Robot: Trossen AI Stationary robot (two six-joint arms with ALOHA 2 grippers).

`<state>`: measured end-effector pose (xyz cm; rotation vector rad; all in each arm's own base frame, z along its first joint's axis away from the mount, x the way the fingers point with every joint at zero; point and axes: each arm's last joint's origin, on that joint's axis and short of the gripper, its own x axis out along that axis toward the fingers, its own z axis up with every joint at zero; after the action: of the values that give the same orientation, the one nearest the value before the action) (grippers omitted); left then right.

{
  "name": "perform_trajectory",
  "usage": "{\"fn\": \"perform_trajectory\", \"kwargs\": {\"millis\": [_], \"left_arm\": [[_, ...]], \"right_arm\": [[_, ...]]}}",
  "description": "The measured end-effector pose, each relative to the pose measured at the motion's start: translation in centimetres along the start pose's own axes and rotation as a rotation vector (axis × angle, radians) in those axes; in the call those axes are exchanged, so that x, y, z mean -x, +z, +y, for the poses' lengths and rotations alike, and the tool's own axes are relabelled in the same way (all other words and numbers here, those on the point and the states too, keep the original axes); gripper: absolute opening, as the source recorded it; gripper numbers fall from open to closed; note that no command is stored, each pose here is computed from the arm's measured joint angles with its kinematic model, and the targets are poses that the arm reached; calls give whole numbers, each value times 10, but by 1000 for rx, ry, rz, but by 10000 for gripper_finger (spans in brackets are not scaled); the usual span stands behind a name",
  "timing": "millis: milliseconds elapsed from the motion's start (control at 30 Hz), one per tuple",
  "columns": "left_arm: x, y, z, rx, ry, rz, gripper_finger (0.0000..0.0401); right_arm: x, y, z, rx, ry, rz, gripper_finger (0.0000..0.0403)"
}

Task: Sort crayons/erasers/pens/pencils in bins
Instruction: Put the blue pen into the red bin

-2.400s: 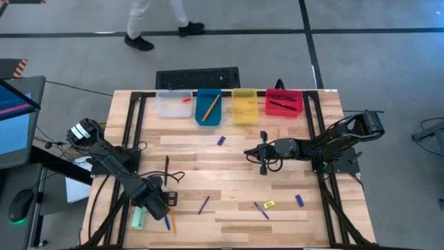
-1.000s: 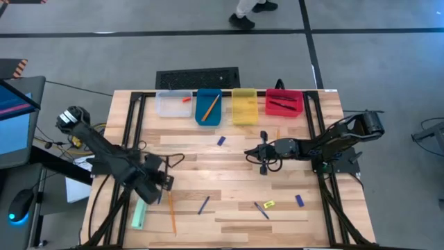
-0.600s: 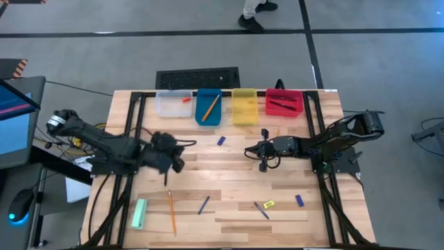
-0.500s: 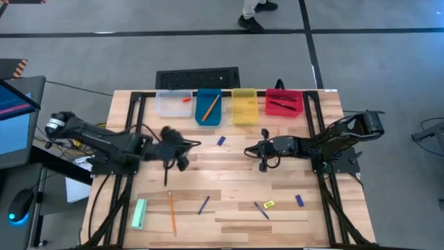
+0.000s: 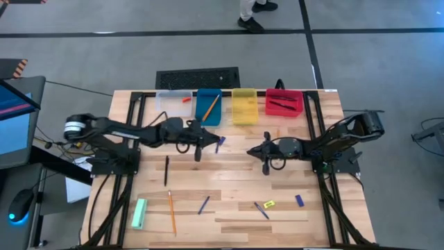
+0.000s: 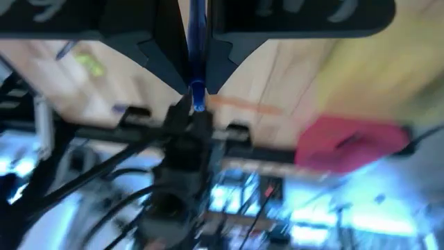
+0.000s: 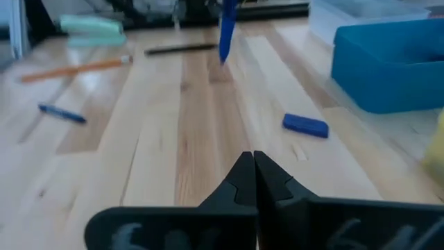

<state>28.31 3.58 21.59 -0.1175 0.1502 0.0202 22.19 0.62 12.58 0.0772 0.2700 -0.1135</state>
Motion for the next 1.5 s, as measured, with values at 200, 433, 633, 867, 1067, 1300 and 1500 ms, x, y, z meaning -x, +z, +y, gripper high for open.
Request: {"fn": "perform_trajectory", "kwargs": {"millis": [200, 433, 633, 867, 1067, 1300, 1500], "left_arm": [[-24, -14, 20, -1, -85, -170, 18], [-35, -28, 50, 90, -117, -306, 18], [-40, -28, 58, 92, -104, -313, 18], [-45, -20, 59, 81, -120, -333, 18], [-50, -16, 60, 82, -117, -313, 18], [-50, -16, 60, 80, -118, -315, 18], [-49, -14, 59, 75, -121, -330, 18]], "right_arm": [[13, -3, -2, -80, 28, -102, 2], [3, 13, -1, -157, 32, -157, 28], [-7, 27, -9, -215, 0, -189, 99], [-20, 43, -17, -207, -43, -192, 191], [-36, 64, -24, -97, -125, -154, 232], [-43, 78, -25, -51, -151, -161, 218], [-47, 86, -23, -81, -93, -180, 176]]}}
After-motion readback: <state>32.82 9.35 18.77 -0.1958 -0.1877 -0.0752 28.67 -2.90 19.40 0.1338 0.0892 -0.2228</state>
